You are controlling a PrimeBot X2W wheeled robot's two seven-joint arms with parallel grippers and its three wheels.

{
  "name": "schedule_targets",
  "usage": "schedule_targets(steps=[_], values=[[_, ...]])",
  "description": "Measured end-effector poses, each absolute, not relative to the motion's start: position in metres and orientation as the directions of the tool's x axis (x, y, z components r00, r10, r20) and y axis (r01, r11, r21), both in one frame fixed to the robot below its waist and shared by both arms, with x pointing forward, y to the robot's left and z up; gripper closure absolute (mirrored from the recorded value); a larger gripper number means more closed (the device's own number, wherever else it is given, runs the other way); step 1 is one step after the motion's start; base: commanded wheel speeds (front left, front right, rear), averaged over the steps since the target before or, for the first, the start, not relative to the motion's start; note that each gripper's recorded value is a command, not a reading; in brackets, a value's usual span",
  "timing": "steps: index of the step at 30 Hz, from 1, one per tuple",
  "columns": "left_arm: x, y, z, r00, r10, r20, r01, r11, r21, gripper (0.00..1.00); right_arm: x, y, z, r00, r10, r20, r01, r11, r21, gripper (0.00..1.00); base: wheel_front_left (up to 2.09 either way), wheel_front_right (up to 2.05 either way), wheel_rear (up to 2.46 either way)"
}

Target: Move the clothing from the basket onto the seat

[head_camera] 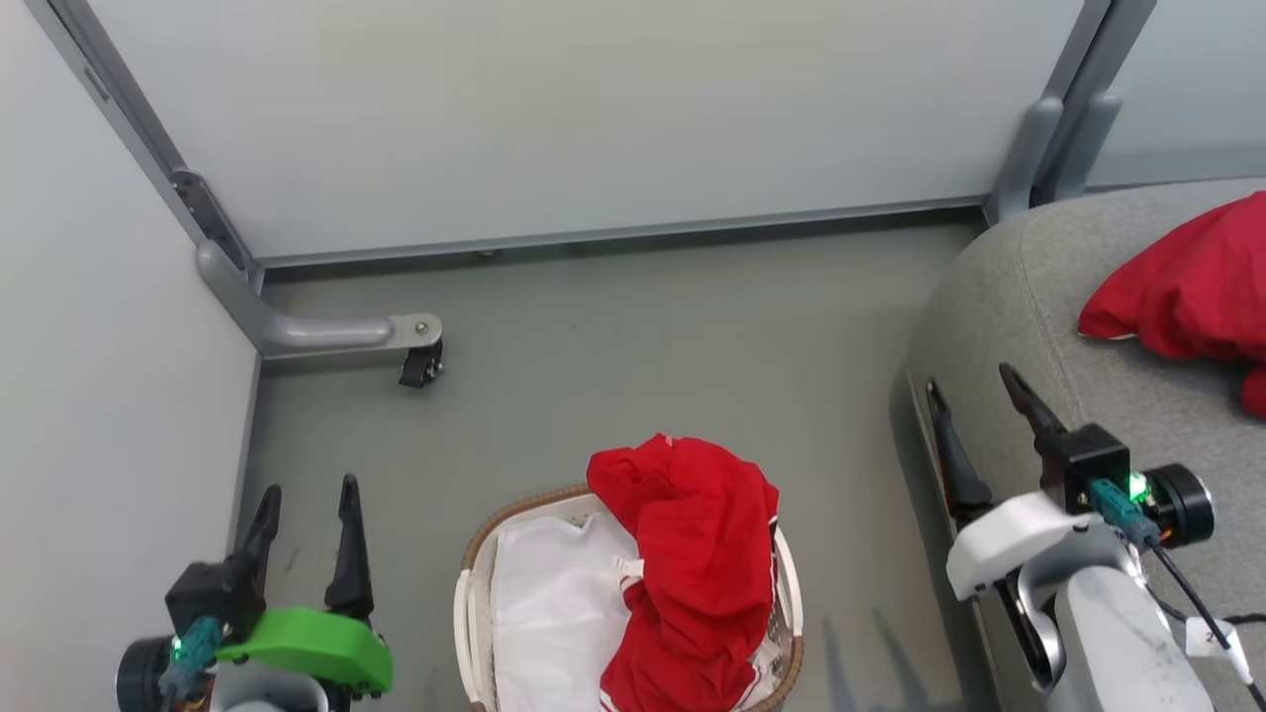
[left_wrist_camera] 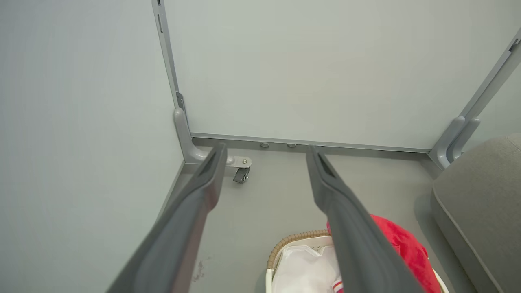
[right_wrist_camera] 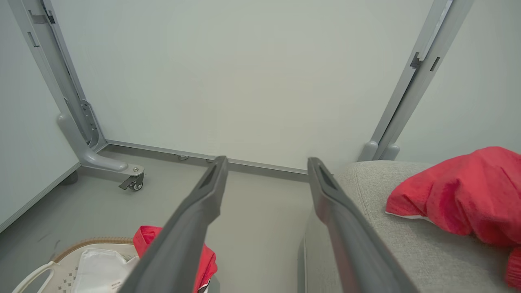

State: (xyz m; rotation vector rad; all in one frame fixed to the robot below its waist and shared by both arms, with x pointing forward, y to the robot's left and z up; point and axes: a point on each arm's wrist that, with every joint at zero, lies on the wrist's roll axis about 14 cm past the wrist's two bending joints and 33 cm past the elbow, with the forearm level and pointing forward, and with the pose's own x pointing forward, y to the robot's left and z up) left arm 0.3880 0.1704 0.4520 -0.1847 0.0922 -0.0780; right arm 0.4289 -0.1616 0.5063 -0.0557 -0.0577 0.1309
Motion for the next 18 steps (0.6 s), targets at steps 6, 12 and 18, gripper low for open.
schedule_targets(steps=[6, 12, 18], values=[[0.364, 0.175, 0.450, 0.994, -0.057, -0.090, 0.038, 0.979, -0.198, 0.00, 0.406, -0.166, 0.499, 0.992, 0.118, 0.035, -0.117, 0.993, -0.035, 0.00, 0.00, 0.00, 0.00], [0.354, 0.174, 0.447, 0.994, -0.057, -0.096, 0.036, 0.978, -0.204, 0.00, 0.391, -0.172, 0.494, 0.995, 0.098, 0.023, -0.098, 0.995, -0.018, 0.00, 0.00, 0.00, 0.00], [0.350, 0.166, 0.442, 0.991, -0.076, -0.111, 0.049, 0.971, -0.234, 0.00, 0.388, -0.174, 0.491, 0.996, 0.090, 0.016, -0.090, 0.996, -0.013, 0.00, 0.00, 0.00, 0.00]])
